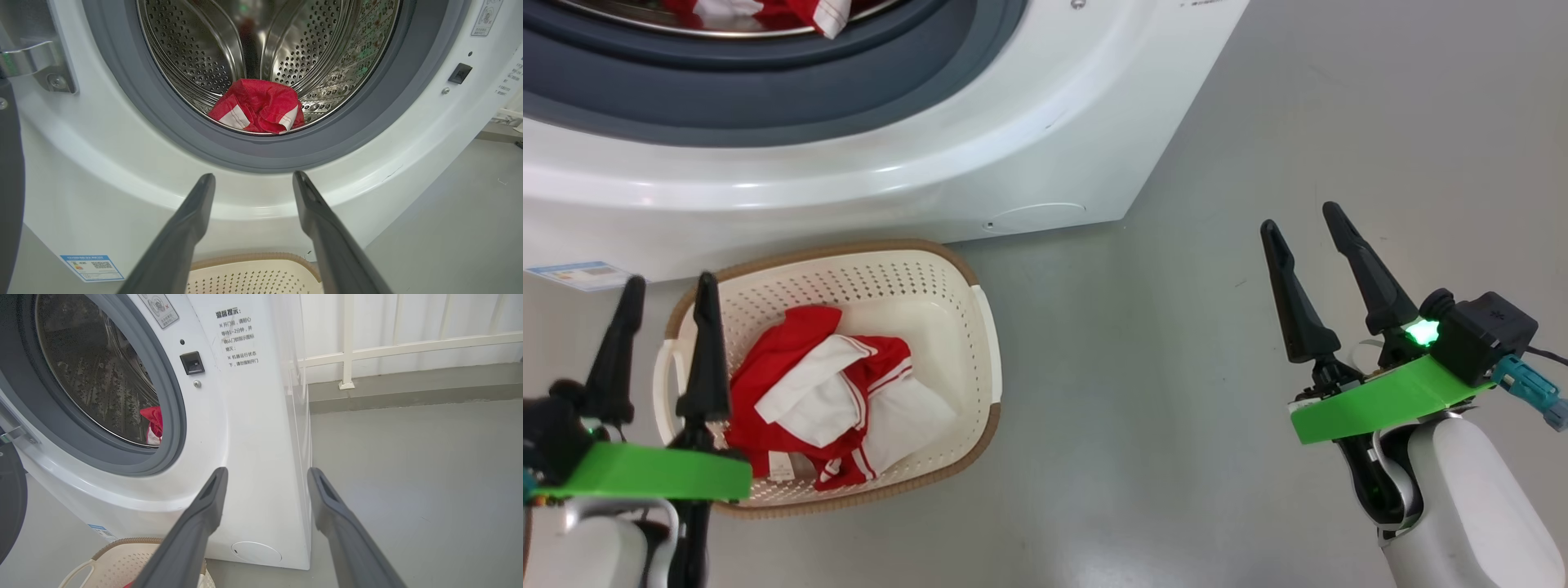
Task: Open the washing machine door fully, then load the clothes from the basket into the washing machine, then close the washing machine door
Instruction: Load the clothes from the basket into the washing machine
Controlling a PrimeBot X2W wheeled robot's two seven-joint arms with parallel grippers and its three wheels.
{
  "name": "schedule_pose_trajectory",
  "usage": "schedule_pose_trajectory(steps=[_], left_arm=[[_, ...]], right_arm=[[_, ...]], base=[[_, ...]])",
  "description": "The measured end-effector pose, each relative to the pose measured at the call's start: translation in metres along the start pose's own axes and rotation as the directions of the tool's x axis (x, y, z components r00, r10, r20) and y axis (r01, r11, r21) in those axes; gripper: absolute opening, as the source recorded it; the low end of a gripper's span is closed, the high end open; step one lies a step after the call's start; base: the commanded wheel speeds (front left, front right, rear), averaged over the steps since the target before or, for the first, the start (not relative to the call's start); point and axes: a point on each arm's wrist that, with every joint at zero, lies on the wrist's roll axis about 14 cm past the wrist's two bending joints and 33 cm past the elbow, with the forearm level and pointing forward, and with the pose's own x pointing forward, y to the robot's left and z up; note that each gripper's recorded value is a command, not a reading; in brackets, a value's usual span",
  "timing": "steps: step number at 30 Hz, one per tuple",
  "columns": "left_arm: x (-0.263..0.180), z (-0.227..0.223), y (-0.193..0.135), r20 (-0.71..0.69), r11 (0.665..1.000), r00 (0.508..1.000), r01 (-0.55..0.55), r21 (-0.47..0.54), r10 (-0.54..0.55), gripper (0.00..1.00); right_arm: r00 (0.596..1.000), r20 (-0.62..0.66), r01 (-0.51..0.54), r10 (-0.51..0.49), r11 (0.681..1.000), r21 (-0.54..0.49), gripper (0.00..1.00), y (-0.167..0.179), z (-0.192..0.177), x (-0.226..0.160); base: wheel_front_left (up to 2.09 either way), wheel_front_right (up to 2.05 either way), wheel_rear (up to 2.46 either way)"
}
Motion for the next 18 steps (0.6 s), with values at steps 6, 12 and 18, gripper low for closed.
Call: schedule_pose_trajectory(steps=[6, 12, 18], left_arm=[[-0.013, 0.001, -0.006, 0.007, 1.000, 1.000, -0.007, 0.003, 0.007, 1.00], [-0.021, 0.002, -0.011, 0.013, 1.000, 1.000, -0.008, -0.002, 0.008, 1.00], [-0.029, 0.008, -0.014, 0.028, 1.000, 1.000, -0.010, -0.002, 0.010, 1.00]], right_arm=[[1.000, 0.011, -0.009, 0.009, 1.000, -0.005, 1.00, 0.002, 0.006, 0.000], [1.000, 0.020, -0.012, 0.012, 1.000, -0.007, 1.00, 0.003, 0.011, -0.003], [1.000, 0.017, -0.007, 0.007, 1.000, -0.009, 1.00, 0.003, 0.014, -0.012]], base=[[0.00, 0.00, 0.00], [0.00, 0.00, 0.00], [0.00, 0.00, 0.00]])
